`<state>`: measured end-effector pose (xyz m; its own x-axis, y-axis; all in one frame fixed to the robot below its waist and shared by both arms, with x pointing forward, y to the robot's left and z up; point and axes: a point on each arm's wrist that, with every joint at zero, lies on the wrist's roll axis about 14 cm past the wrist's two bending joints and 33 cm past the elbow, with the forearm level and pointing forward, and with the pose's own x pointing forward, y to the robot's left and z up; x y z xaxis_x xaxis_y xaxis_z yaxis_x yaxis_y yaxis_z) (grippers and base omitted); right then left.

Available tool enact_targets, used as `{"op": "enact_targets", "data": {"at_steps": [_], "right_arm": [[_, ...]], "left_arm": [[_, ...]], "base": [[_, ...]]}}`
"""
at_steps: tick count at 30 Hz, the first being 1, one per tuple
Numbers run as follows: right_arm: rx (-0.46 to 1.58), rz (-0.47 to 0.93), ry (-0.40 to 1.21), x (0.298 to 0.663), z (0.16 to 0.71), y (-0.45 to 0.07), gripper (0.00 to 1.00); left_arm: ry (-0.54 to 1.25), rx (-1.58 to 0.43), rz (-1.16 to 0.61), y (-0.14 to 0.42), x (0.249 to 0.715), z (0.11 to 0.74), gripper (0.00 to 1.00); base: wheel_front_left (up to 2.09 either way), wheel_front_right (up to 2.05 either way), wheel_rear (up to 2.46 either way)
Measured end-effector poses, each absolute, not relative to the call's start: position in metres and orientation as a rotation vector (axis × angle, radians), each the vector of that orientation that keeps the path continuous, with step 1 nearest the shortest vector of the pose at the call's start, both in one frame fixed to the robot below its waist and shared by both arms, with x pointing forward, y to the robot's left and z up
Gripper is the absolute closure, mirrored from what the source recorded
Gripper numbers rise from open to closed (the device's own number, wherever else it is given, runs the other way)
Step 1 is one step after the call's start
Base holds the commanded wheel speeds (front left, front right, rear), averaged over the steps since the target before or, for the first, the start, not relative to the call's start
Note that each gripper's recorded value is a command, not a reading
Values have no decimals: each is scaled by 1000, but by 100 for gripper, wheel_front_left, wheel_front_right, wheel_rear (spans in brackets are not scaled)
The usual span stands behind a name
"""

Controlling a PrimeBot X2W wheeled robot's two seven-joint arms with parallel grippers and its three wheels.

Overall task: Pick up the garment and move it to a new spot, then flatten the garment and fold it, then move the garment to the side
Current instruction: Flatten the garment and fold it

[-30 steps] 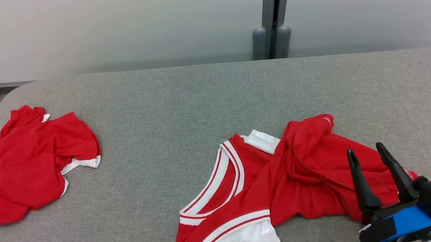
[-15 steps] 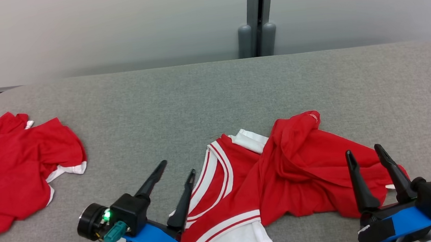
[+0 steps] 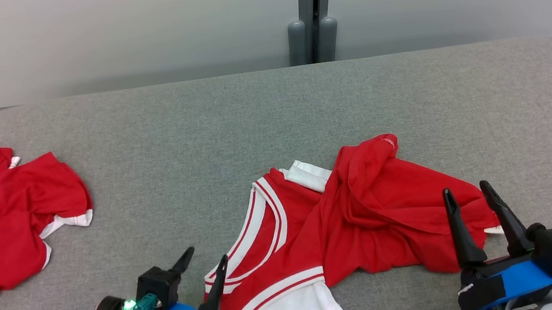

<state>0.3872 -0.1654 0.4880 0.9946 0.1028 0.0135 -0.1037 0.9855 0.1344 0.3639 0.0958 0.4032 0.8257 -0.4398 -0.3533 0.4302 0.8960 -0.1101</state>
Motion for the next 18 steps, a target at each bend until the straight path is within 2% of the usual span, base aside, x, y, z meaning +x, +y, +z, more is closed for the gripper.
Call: {"op": "enact_targets", "data": {"at_steps": [10,17,18], "right_arm": [[135,95,-4,386,487,-168,0],[135,95,-10,387,489,-168,0],[135,95,-11,386,489,-168,0]], "left_arm": [[562,-10,-499,93,332,352,0],[582,-17,-533,80,327,346,0],[585,-11,-535,79,327,346,5]], "base": [[0,0,0],[0,0,0],[0,0,0]]}}
